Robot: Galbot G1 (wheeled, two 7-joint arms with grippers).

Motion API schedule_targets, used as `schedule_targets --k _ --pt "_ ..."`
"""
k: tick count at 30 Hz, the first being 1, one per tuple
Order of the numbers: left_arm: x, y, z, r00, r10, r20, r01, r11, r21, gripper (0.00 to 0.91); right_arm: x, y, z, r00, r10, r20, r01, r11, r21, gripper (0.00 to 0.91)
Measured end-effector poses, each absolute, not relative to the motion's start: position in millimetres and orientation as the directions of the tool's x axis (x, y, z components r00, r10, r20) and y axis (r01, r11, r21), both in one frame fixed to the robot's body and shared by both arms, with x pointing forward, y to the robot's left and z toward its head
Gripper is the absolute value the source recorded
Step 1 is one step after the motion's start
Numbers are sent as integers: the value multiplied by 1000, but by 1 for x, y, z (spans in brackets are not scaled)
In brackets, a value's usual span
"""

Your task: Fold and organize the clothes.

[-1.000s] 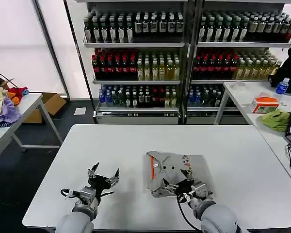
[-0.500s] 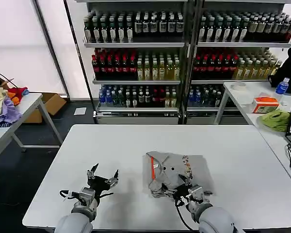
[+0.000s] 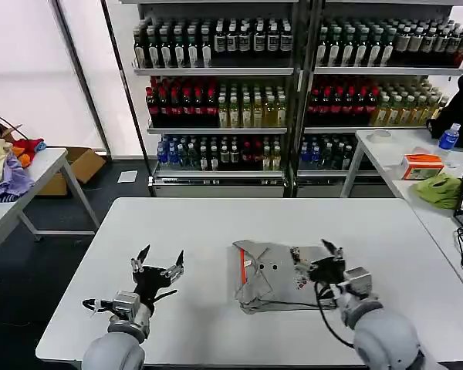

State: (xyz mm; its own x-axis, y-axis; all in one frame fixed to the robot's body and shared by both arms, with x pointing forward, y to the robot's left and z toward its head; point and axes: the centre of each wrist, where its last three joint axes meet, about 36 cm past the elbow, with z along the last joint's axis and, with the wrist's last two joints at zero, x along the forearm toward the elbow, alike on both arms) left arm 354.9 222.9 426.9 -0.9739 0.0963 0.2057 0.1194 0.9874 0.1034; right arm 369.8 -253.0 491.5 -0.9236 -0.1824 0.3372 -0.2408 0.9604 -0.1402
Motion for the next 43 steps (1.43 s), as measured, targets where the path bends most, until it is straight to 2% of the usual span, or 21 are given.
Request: schedule_targets --k 8,15,28,43 --pt "351 223 435 -987 77 144 82 996 29 907 368 -287 501 -963 12 270 -28 989 -145 907" --pt "347 224 440 -992 64 109 64 998 -2 907 357 -293 496 -964 99 248 71 990 -120 907" --pt "343 223 436 -992 78 102 78 997 -1 907 332 -293 493 -955 201 218 182 978 -105 907" --pt "341 222 437 -992 86 91 84 996 -20 907 320 -288 495 -950 232 208 215 971 -102 907"
